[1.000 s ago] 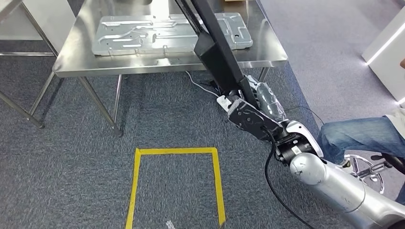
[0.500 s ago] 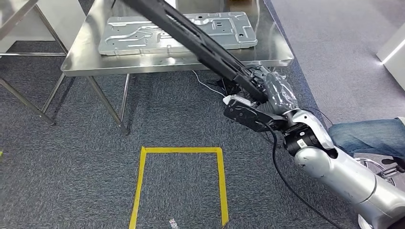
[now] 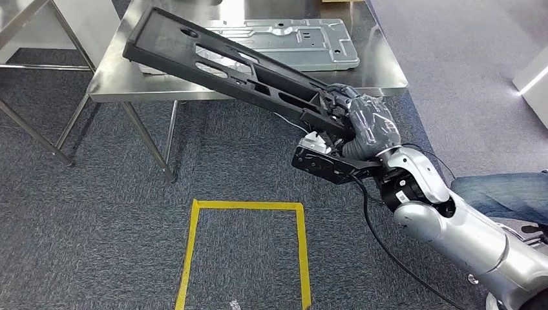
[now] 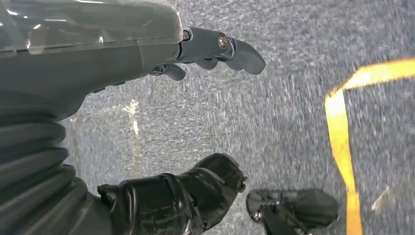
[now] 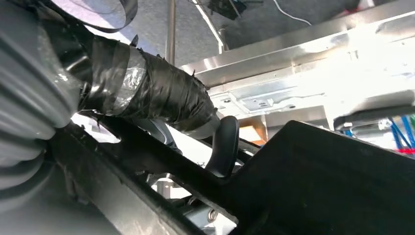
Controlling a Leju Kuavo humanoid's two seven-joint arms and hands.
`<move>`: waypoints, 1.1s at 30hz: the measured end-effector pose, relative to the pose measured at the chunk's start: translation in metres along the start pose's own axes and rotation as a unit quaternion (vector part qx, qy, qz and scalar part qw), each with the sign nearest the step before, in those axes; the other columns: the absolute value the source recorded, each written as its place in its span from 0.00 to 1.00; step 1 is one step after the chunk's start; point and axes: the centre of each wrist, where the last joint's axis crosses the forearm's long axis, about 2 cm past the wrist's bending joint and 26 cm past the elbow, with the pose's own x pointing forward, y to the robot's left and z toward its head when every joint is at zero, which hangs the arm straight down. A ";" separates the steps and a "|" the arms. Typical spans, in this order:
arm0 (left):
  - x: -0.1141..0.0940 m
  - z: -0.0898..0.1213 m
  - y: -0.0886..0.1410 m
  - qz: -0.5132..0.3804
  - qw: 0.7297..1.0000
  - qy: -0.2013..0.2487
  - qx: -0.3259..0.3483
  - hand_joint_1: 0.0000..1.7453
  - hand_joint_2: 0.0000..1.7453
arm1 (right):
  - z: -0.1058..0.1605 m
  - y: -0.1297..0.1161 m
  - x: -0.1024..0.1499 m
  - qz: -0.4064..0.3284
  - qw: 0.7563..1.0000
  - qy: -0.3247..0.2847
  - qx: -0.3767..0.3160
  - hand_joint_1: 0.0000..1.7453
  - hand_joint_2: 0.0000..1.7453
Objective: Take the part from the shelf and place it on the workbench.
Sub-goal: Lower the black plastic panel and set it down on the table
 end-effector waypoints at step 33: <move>-0.001 0.001 -0.004 0.001 1.000 0.000 -0.014 0.00 1.00 | 0.008 0.028 0.016 0.310 0.945 -0.088 0.061 1.00 1.00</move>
